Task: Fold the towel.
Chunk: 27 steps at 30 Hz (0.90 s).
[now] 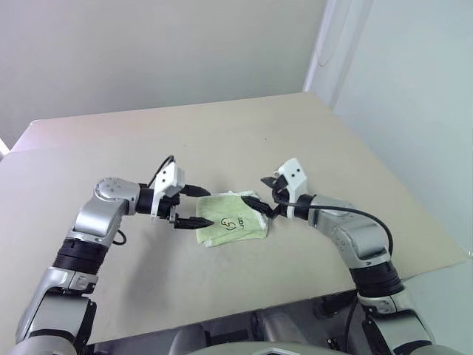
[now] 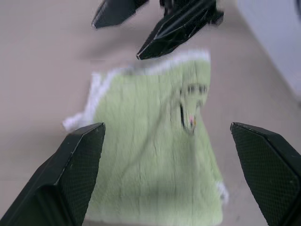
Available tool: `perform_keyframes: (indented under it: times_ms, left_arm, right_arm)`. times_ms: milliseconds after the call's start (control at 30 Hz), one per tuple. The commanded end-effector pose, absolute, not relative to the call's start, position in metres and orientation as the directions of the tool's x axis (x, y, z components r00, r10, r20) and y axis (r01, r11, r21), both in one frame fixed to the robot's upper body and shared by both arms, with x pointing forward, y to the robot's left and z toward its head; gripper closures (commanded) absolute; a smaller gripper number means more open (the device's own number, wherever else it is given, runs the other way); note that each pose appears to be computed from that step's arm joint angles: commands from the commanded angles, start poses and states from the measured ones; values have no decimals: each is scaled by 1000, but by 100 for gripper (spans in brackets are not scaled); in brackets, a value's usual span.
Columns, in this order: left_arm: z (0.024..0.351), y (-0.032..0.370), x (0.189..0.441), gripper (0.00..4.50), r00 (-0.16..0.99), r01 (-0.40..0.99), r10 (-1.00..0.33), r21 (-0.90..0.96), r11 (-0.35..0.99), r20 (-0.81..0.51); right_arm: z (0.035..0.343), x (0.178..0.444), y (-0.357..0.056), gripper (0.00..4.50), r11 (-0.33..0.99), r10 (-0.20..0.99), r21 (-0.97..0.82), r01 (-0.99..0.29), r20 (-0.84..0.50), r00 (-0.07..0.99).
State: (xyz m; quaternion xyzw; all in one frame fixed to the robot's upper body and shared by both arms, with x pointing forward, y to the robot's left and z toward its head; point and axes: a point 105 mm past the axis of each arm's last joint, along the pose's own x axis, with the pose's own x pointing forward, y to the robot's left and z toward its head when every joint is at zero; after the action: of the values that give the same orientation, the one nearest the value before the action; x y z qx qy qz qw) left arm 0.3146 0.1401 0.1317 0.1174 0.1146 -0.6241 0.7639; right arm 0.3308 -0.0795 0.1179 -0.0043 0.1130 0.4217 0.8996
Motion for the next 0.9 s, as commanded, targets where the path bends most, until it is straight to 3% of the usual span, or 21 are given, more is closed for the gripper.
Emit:
perform_keyframes:
  times_ms: [33, 200, 400, 600, 900]
  left_arm:
    - [150, 153, 322, 1, 272, 962, -912, 86, 258, -307]
    - [145, 164, 317, 1, 306, 951, -894, 61, 303, -327]
    - [143, 177, 287, 1, 342, 940, -877, 105, 326, -337]
    - [138, 182, 265, 1, 292, 956, -868, 84, 283, -402]
    - [121, 168, 267, 1, 302, 952, -868, 80, 295, -393]
  right_arm:
    - [151, 303, -67, 0, 481, 871, 7, -877, -121, 477]
    - [140, 275, -61, 0, 297, 915, -113, -948, -251, 317]
    - [108, 267, -66, 0, 95, 854, -270, -958, -473, 218]
    - [94, 277, -63, 0, -4, 813, -367, -930, -543, 211]
    - [78, 290, -41, 0, -19, 805, -448, -894, -537, 252]
